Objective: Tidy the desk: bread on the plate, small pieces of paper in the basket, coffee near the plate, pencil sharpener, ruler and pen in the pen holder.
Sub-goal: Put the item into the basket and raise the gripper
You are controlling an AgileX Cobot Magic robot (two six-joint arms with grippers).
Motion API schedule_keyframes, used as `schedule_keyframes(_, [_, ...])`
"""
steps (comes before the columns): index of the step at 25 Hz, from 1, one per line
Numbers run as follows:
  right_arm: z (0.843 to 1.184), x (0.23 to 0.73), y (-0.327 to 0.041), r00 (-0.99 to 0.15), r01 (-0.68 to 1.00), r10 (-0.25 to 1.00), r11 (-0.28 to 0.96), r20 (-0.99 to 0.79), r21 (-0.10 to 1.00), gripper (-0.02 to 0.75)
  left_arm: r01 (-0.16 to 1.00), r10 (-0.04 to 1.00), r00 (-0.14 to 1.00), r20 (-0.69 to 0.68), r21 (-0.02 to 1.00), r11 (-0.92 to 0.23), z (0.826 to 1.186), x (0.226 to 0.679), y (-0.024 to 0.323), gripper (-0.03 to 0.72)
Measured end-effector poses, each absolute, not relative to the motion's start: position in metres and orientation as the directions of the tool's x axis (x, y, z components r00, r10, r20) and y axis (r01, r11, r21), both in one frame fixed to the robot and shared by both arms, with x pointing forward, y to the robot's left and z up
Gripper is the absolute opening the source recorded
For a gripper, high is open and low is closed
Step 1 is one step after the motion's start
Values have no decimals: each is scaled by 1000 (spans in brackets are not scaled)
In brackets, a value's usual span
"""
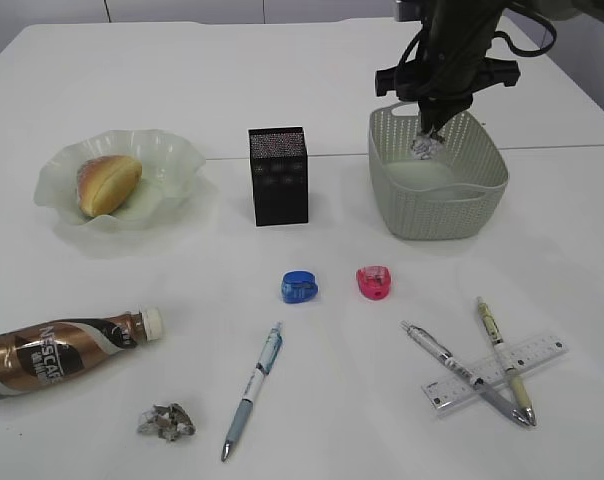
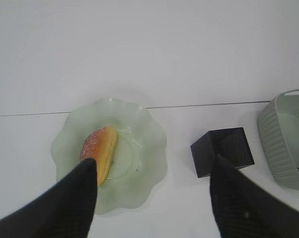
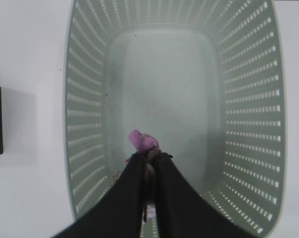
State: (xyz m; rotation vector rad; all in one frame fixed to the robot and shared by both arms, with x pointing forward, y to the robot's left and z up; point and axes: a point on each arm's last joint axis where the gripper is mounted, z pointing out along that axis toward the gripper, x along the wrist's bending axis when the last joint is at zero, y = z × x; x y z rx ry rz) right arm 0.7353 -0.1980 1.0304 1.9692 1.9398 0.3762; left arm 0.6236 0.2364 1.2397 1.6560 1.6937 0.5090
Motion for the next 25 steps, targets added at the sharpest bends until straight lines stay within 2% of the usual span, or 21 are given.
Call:
schedule_keyframes(2, [1030,736,-200,32,905,998,-4,-59,426,136,700,975,68,-212,707,105,1240,624,236,522])
schedule_keyframes(5, [1030,737,-203,39,903,997,-9,-63,429,357,701,973,73,-221,705,108,1240,623,235,516])
schedule_keyframes(8, [1030,737,-204,43,903,997,-11,-64,430,481,703,970,77,-229,703,110,1240,623,234,512])
schedule_keyframes(13, [1030,735,-204,45,910,997,-14,-66,414,517,704,968,81,-236,702,112,1240,623,234,509])
schedule_keyframes(22, [1028,733,-199,19,922,1000,-12,-14,386,510,705,966,86,-245,699,115,1240,623,233,507])
schedule_keyframes(25, [1028,732,-192,-52,927,998,36,33,373,491,705,965,86,-246,699,115,1240,623,233,507])
